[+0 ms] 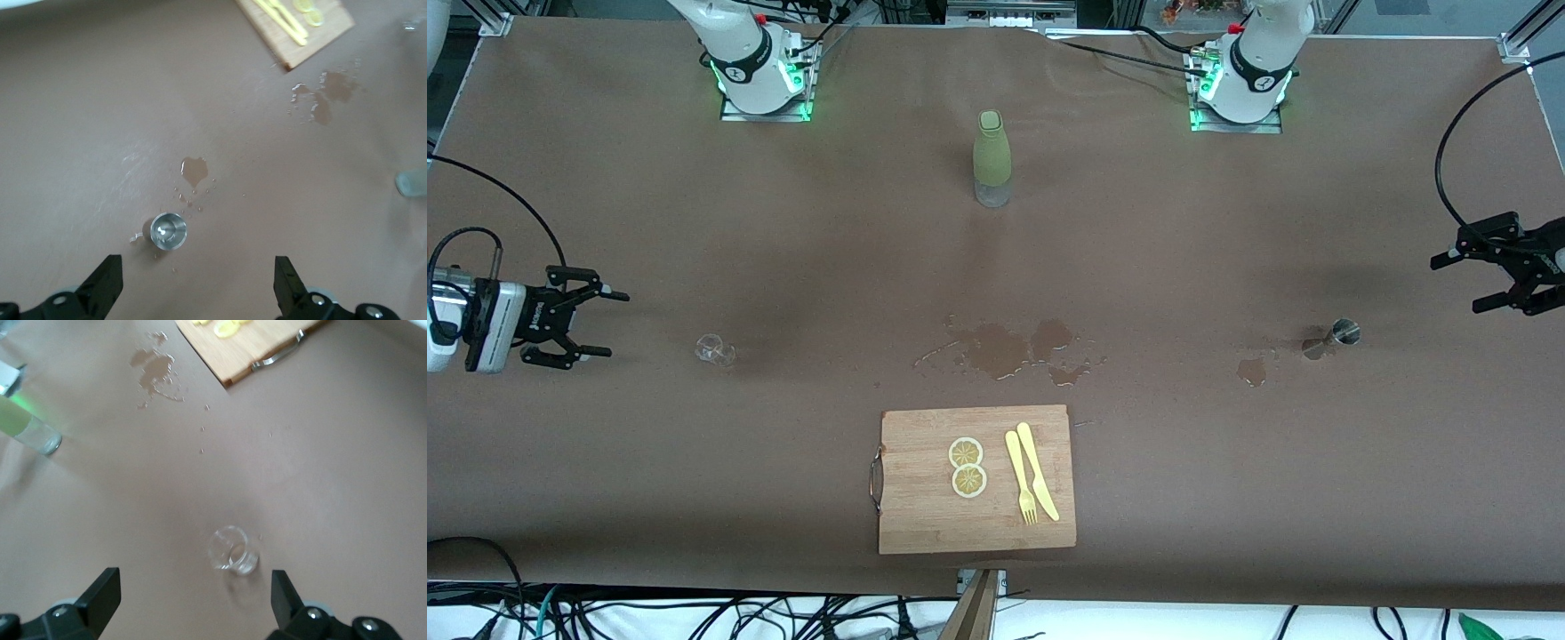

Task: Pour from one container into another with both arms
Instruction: 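Lower the right gripper to the glass beaker while the left gripper reaches the jigger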

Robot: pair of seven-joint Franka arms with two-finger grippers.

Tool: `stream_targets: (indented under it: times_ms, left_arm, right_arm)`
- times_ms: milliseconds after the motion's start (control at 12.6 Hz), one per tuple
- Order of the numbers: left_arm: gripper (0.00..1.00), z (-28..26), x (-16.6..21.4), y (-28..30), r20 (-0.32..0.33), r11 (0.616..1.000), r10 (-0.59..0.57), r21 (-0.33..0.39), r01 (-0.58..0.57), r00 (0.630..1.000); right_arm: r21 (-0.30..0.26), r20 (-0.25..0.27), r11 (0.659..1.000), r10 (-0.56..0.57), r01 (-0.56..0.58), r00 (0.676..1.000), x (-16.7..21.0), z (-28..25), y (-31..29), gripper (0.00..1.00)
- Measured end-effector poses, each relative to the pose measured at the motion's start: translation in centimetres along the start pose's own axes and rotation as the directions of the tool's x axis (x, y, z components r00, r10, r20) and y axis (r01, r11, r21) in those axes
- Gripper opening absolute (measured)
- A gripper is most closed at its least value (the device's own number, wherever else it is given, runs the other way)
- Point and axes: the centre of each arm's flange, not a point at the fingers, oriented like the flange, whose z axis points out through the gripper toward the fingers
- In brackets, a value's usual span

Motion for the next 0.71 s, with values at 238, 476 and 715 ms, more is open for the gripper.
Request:
stream_targets:
  times_ms: [238,476,715]
  left_arm:
    - [1.0,4.5,-4.2,-5.1,-0.159,0.973,0.193,-0.094,-0.21,0.968]
    - [1.0,10.2,-8.0,-8.9,-0.32,0.908,0.35,-0.116,-0.403,0.88]
    - [1.0,14.4,-10.4,-10.7,-0.447,0.829,0.473,-0.067,-0.556,0.759]
  right_arm:
    - [0.013,-0.104,0.993,-0.117,0.119,0.988,-4.2,3.3,2.0,1.0]
    - [-0.001,-0.163,0.967,-0.251,0.254,0.954,-6.7,6.2,3.7,1.0]
    - [-0.006,-0.195,0.93,-0.362,0.368,0.911,-7.5,9.4,5.6,1.0]
